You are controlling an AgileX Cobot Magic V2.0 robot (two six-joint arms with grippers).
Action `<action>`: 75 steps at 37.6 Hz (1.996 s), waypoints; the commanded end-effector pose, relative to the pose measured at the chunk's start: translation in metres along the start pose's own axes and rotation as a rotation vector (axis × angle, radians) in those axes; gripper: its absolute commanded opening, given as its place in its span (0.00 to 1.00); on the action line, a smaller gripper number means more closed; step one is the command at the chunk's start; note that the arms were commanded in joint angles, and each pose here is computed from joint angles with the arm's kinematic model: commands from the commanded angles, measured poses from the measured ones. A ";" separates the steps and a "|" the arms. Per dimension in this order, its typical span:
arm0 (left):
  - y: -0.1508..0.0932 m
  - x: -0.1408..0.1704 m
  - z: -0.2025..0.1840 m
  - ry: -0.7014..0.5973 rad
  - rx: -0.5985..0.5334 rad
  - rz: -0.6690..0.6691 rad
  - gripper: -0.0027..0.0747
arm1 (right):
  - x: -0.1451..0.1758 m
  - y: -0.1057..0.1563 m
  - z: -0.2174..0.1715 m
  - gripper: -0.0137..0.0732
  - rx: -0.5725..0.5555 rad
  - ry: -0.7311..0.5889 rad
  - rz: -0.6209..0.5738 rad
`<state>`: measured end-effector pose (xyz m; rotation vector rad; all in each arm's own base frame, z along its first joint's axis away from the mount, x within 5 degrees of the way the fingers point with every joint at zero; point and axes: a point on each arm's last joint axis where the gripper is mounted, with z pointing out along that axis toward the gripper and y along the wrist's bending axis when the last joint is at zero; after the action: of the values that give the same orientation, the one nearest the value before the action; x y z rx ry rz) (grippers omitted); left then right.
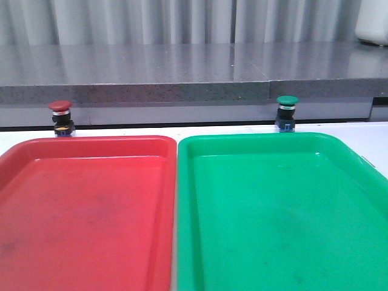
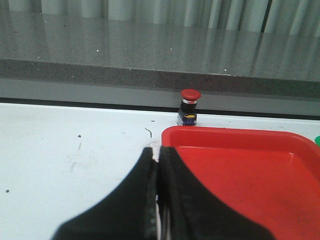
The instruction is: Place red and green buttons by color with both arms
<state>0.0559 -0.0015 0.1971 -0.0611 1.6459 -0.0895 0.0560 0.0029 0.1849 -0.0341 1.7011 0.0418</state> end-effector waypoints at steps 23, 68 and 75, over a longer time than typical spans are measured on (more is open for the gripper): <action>0.000 -0.001 0.000 -0.079 0.003 -0.018 0.01 | -0.012 -0.001 -0.002 0.08 0.011 -0.114 -0.003; -0.012 -0.126 -0.009 -0.238 0.021 -0.008 0.01 | -0.132 0.001 -0.027 0.08 0.004 -0.172 -0.005; -0.012 -0.131 0.015 -0.130 0.010 -0.009 0.01 | -0.150 0.001 -0.004 0.08 0.000 -0.024 0.001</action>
<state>0.0738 -0.0019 0.3116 -0.0565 1.5679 -0.0930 0.0617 0.0039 0.3167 -0.0428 1.7001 0.0454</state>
